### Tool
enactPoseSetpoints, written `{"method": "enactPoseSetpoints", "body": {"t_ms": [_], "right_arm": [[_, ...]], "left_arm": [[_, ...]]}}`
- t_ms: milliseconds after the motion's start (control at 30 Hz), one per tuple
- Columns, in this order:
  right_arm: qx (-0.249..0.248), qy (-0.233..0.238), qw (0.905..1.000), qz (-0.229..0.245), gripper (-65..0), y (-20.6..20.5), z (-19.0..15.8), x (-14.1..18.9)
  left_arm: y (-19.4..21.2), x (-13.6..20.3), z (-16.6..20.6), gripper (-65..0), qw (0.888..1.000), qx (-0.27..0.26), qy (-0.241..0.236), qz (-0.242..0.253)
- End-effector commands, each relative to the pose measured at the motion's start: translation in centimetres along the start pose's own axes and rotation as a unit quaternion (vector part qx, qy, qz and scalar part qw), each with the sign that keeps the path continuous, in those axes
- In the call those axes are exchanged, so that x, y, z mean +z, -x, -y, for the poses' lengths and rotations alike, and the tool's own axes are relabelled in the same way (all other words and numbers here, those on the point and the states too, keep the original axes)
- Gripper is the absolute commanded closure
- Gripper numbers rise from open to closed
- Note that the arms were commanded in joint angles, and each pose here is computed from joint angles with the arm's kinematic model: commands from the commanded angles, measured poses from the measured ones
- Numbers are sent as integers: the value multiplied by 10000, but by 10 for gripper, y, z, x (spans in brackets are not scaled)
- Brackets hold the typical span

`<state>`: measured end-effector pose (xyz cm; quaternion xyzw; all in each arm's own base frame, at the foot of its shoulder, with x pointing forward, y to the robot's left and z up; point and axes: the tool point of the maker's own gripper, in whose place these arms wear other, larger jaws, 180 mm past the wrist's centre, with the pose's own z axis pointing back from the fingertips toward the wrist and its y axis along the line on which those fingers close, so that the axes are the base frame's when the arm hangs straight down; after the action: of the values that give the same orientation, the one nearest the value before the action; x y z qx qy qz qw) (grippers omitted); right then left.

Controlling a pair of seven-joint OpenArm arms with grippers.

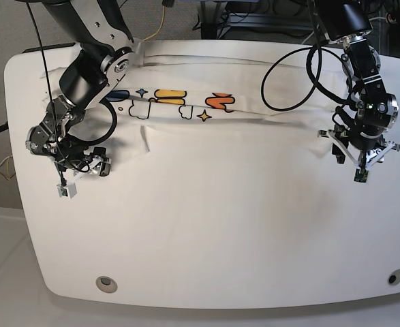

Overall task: Fold the T-shirt properly
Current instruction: 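Lower the right gripper and close it on the shirt's side edge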

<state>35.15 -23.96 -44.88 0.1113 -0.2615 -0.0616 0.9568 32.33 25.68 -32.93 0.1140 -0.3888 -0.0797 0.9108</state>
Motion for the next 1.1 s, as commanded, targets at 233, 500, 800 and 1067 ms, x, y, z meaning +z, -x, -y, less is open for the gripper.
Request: {"method": "enactPoseSetpoints", "body": {"t_ms": [233, 500, 800, 1067], "right_arm": [[105, 135, 9790, -2030, -101, 103, -4, -5], [108, 150, 9771, -2118, -9, 112, -3, -4], [158, 437, 9776, -2053, -9, 100, 11, 10], [729, 1277, 9687, -2002, -9, 63, 29, 57]], "left_arm": [[-13, 2, 0, -266, 9997, 81, -25, 222], [-13, 2, 0, -266, 9997, 85, -19, 225], [-12, 2, 1, -266, 9997, 83, -16, 210], [-11, 2, 2, -266, 9998, 94, 4, 203]]}}
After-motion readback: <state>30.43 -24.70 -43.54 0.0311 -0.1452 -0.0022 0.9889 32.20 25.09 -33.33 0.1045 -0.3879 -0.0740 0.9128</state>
